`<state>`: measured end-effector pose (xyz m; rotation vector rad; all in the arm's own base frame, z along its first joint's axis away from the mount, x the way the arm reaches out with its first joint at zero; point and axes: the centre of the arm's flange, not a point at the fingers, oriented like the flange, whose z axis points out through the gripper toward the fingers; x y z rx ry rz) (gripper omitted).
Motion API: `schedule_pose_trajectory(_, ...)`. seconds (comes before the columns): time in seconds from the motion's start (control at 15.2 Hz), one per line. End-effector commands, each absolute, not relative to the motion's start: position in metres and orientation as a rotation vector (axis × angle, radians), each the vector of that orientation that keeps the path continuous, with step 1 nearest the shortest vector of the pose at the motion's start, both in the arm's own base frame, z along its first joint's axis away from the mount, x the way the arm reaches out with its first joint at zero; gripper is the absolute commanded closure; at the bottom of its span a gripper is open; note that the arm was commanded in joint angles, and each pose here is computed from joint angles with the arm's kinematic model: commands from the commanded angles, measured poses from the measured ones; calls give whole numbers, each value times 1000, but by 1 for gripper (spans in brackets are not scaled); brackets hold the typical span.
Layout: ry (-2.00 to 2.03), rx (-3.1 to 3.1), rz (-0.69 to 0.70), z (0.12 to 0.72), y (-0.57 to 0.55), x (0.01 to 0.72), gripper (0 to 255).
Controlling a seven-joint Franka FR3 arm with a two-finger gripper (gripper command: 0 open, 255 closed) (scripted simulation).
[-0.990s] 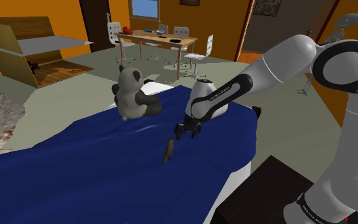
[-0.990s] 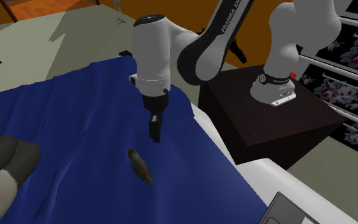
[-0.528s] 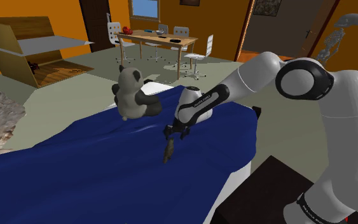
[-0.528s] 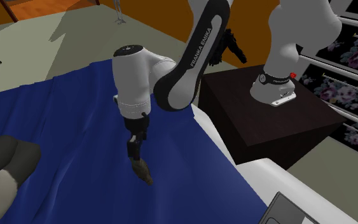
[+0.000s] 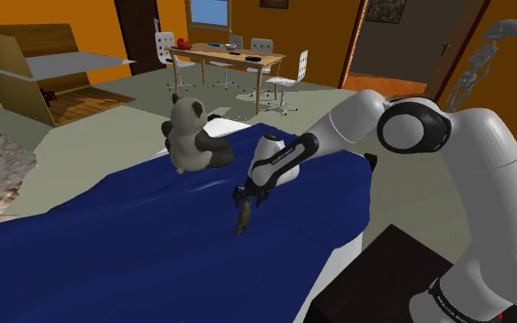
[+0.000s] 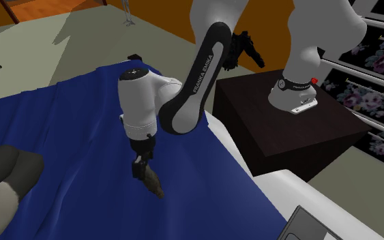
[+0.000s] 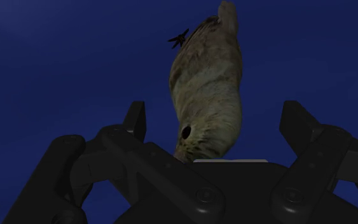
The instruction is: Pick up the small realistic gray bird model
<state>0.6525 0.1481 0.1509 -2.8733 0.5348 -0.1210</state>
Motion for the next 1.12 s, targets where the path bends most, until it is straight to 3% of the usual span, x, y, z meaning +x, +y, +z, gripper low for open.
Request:
schedule_pose_trajectory(0.0,535,-2873,-122,137,149,652,0)
schedule_pose_trajectory(0.13,535,-2873,-122,137,149,652,0)
schedule_pose_trajectory(0.2,535,-2873,-122,137,150,652,255)
schedule_pose_trajectory(1.06,535,-2873,-122,158,149,652,255)
